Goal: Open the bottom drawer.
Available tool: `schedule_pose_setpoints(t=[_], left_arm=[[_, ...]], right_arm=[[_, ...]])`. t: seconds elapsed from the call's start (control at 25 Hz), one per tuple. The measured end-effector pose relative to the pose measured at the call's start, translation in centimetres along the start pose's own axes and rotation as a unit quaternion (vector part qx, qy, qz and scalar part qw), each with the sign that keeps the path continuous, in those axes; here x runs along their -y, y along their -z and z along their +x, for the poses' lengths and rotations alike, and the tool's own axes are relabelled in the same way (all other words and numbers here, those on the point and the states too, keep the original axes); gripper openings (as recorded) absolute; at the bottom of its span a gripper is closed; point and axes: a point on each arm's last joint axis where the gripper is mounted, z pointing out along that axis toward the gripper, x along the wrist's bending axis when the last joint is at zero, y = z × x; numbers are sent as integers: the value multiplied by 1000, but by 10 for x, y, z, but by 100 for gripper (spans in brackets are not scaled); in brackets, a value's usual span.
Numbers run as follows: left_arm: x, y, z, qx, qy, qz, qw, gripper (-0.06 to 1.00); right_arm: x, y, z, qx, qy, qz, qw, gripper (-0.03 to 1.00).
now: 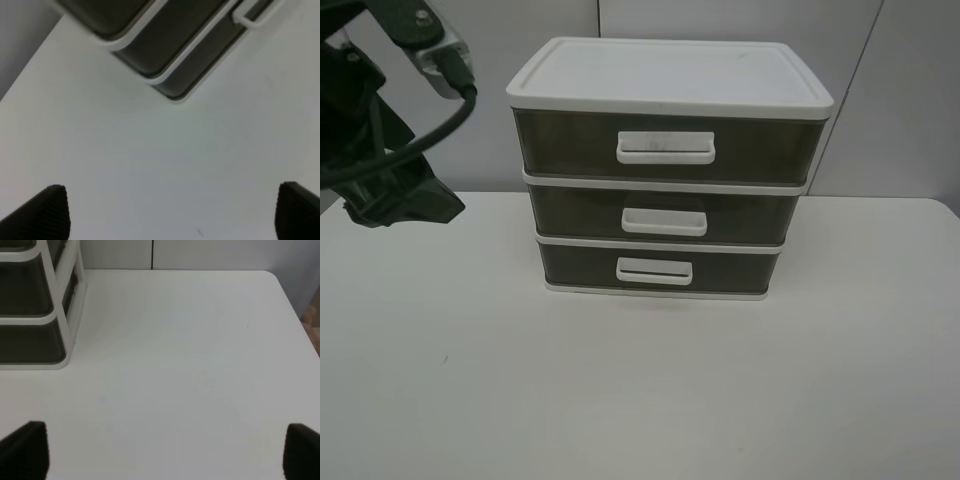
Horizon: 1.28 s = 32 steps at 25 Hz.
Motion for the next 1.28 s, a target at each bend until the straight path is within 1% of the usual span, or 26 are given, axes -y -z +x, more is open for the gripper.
schedule_pose_setpoints(t=[0.12,0.24,0.32,0.56,0.76,0.88,0.96,1.08,1.24,1.28], left_arm=[[-13,-16,-15,24,-75,4,997,79],[-22,-33,-30,45,-143,7,989,79],[-27,-44,-39,55,-178,7,983,79],[-38,-78,-65,76,-233,10,969,79],[-43,-105,-92,78,-306,21,948,79],[-43,-124,-109,85,-333,32,938,79],[-42,-137,-119,87,-344,44,934,79],[-38,-156,-131,79,-360,66,927,79],[-34,-173,-138,57,-364,85,926,79],[-33,-175,-139,52,-361,88,927,79]], right_arm=[[0,0,0,0,0,0,1000,83],[0,0,0,0,0,0,1000,83],[0,0,0,0,0,0,1000,83],[0,0,0,0,0,0,1000,83],[0,0,0,0,0,0,1000,83],[0,0,0,0,0,0,1000,83],[0,0,0,0,0,0,1000,83],[0,0,0,0,0,0,1000,83],[0,0,0,0,0,0,1000,83],[0,0,0,0,0,0,1000,83]])
